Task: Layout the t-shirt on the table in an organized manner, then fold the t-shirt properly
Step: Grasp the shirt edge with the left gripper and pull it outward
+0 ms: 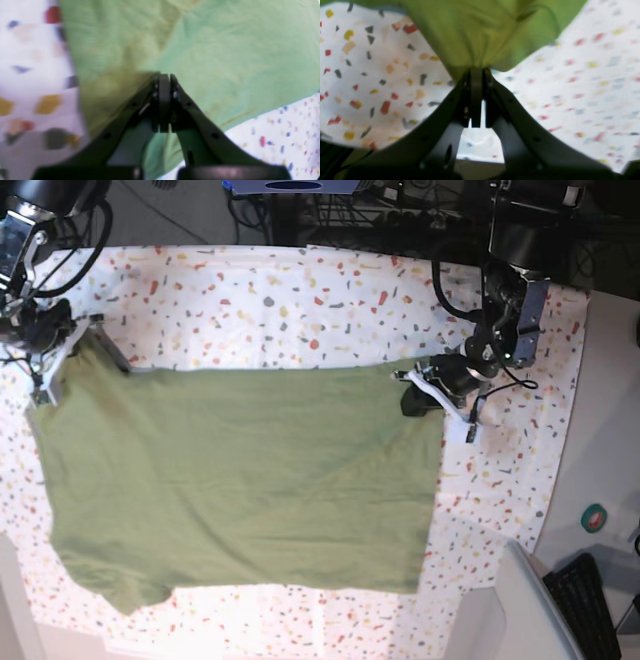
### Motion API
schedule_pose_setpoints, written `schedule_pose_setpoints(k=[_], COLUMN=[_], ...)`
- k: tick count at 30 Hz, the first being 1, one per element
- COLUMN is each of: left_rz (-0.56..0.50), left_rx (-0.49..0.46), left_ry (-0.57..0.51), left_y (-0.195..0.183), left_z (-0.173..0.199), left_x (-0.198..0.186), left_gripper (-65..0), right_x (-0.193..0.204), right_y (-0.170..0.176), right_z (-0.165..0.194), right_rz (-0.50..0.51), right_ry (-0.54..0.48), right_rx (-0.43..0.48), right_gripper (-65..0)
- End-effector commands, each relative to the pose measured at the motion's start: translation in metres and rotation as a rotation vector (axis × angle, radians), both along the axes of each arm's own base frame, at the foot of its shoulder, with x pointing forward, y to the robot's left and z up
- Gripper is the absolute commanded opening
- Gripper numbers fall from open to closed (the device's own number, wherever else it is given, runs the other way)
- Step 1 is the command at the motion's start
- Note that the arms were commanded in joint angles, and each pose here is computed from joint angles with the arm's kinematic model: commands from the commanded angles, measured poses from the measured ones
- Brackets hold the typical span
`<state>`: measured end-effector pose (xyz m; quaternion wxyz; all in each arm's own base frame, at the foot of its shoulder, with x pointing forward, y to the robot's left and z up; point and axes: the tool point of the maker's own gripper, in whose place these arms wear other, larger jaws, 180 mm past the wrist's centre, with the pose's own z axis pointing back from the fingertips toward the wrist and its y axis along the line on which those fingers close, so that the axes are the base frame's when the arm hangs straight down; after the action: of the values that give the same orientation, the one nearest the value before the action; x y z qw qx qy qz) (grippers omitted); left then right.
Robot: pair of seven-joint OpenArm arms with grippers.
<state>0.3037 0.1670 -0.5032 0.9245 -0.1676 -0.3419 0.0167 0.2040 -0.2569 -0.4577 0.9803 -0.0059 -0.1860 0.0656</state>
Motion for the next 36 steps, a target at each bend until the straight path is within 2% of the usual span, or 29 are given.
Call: schedule_pose_setpoints(k=[1, 7, 10, 12, 13, 17, 20, 22, 24, 26, 27, 30, 33, 36], left_rz=[0.000, -0.013, -0.023, 0.008, 0.016, 0.019, 0.020, 0.028, 0.035, 0.040, 0.036, 0.013, 0.009, 0.016], left_rx=[0.109, 0.127, 0.128, 0.121, 0.123, 0.098, 0.067, 0.036, 0.015, 0.014, 0.032, 0.113, 0.165, 0.185], left_ry=[0.102, 0.059, 0.008, -0.039, -0.048, -0.048, -0.049, -0.049, -0.041, -0.004, 0.018, 0.061, 0.055, 0.098], left_y=[0.024, 0.030, 0.027, 0.033, 0.036, 0.025, 0.009, -0.002, -0.010, -0.012, -0.012, -0.003, 0.007, 0.018], left_z=[-0.017, -0.003, 0.014, 0.029, 0.037, 0.052, 0.050, 0.048, 0.045, 0.032, 0.025, 0.006, -0.005, -0.019], left_x=[-0.018, -0.013, -0.005, 0.001, 0.001, 0.003, 0.005, 0.011, 0.018, 0.018, 0.016, 0.007, 0.001, -0.011], left_gripper=[-65.0, -65.0, -65.0, -65.0, -65.0, -65.0, -65.0, -65.0, -65.0, -65.0, -65.0, -65.0, -65.0, -65.0], right_x=[0.002, -0.011, -0.014, -0.021, -0.023, -0.018, 0.010, 0.034, 0.053, 0.069, 0.073, 0.077, 0.081, 0.082], right_y=[-0.006, 0.011, -0.001, -0.012, -0.021, -0.044, -0.059, -0.071, -0.078, -0.081, -0.079, -0.075, -0.073, -0.077], right_z=[0.003, -0.013, -0.005, 0.003, 0.010, 0.031, 0.038, 0.040, 0.036, 0.026, 0.017, -0.008, -0.022, -0.029], right_rz=[-0.019, -0.087, -0.139, -0.190, -0.224, -0.301, -0.303, -0.304, -0.310, -0.309, -0.294, -0.255, -0.249, -0.266], right_ry=[-0.017, 0.009, -0.018, -0.042, -0.064, -0.139, -0.179, -0.209, -0.226, -0.218, -0.193, -0.121, -0.109, -0.130], right_rx=[-0.003, 0.070, 0.057, 0.041, 0.023, -0.013, -0.008, 0.009, 0.043, 0.092, 0.113, 0.162, 0.196, 0.206], right_gripper=[-65.0, -65.0, -46.8, -38.1, -35.9, -34.5, -35.1, -38.9, -48.5, -61.8, -65.0, -65.0, -65.0, -65.0])
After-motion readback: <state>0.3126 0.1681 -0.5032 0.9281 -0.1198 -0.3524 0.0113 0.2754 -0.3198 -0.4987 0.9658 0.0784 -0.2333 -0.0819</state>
